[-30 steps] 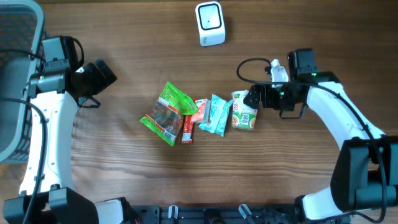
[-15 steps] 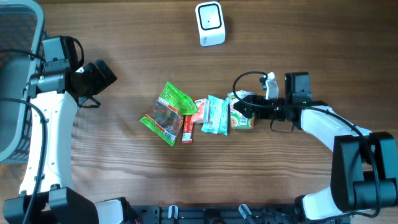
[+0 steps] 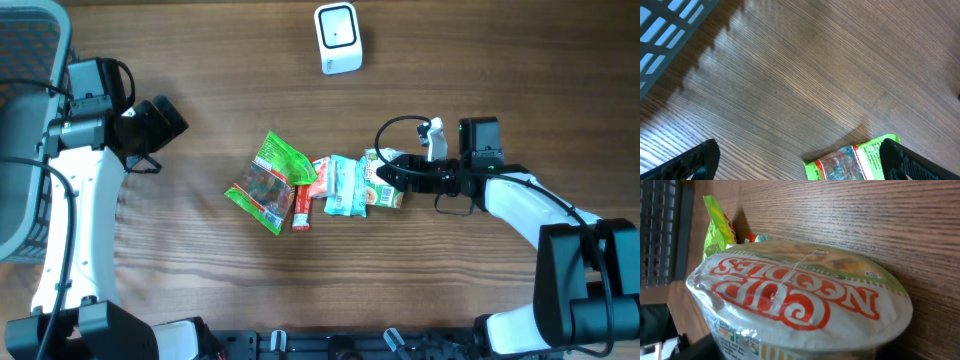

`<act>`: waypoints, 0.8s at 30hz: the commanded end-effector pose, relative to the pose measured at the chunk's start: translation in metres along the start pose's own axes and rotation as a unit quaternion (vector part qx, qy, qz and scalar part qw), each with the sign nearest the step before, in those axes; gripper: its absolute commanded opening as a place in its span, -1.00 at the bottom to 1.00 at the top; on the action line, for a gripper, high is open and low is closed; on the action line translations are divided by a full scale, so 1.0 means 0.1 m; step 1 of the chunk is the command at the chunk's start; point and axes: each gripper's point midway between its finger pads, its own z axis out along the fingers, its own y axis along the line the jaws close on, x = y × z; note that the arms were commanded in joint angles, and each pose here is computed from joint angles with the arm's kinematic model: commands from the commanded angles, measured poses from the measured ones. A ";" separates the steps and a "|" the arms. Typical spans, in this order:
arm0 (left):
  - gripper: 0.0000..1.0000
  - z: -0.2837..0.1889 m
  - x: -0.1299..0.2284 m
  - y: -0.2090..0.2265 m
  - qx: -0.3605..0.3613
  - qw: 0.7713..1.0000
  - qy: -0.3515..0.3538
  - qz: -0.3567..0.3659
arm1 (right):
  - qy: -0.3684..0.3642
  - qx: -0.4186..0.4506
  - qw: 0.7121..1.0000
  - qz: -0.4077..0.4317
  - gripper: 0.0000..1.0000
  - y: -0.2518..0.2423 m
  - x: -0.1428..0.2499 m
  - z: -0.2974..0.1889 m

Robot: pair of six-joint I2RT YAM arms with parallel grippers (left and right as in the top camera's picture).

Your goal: Scan the item barcode

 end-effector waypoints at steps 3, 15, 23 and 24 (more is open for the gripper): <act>1.00 -0.03 -0.03 -0.01 0.004 1.000 -0.006 0.002 | -0.015 -0.005 1.000 -0.018 0.23 0.13 -0.05 -0.11; 1.00 -0.03 -0.03 -0.01 0.004 1.000 -0.006 0.002 | -0.073 0.152 0.983 0.072 0.21 -0.03 -0.07 -0.64; 1.00 -0.03 -0.03 -0.01 0.004 1.000 -0.006 0.002 | -0.068 0.195 0.960 0.191 0.18 -0.32 0.14 -0.56; 1.00 -0.03 -0.03 -0.01 0.004 1.000 -0.006 0.002 | -0.068 0.196 0.959 0.194 0.18 -0.38 0.18 -0.52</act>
